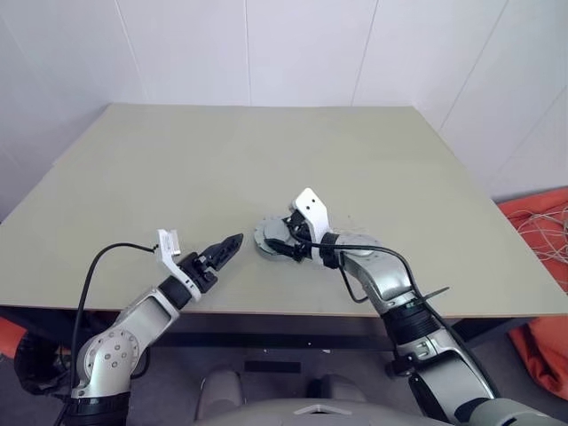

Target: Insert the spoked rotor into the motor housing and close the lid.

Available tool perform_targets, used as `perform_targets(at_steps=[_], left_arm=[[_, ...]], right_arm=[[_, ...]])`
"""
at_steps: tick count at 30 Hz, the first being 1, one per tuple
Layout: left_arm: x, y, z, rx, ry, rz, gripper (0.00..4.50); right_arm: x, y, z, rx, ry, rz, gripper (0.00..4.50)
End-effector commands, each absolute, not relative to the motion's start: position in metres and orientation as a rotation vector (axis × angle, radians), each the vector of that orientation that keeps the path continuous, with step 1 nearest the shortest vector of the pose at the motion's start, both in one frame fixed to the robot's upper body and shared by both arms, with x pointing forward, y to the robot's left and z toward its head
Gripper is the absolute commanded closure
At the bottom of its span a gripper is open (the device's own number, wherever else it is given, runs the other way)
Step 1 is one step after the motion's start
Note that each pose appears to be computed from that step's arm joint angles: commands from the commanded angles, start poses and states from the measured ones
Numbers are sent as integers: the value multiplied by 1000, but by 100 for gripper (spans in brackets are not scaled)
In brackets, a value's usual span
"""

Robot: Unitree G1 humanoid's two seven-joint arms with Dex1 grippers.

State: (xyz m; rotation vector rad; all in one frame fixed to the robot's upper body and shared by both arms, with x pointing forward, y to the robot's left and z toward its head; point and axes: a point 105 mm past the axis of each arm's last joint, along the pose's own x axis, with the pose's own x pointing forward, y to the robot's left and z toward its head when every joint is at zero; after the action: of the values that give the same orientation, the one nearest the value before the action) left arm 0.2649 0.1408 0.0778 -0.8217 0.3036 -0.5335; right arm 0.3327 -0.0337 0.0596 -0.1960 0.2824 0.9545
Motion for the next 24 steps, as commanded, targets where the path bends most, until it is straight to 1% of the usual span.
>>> perform_targets(at_steps=[1, 10, 13, 16, 19, 21, 24], left_arm=[[264, 138, 89, -806, 271, -567, 0], [264, 137, 88, -798, 274, -570, 0], [269, 140, 87, -746, 277, -557, 0], [286, 147, 80, -544, 274, -497, 0], [308, 149, 81, -248, 218, -499, 0], [320, 147, 87, -141, 165, -528, 0], [332, 144, 93, -46, 113, -567, 0]], right_arm=[[338, -34, 67, -241, 260, 934, 139], [336, -39, 59, -291, 303, 939, 139], [335, -40, 57, -304, 324, 948, 139], [335, -42, 56, -308, 335, 949, 139], [335, -42, 55, -308, 339, 948, 139], [335, -42, 55, -305, 338, 948, 139], [334, -41, 55, -302, 337, 943, 139]])
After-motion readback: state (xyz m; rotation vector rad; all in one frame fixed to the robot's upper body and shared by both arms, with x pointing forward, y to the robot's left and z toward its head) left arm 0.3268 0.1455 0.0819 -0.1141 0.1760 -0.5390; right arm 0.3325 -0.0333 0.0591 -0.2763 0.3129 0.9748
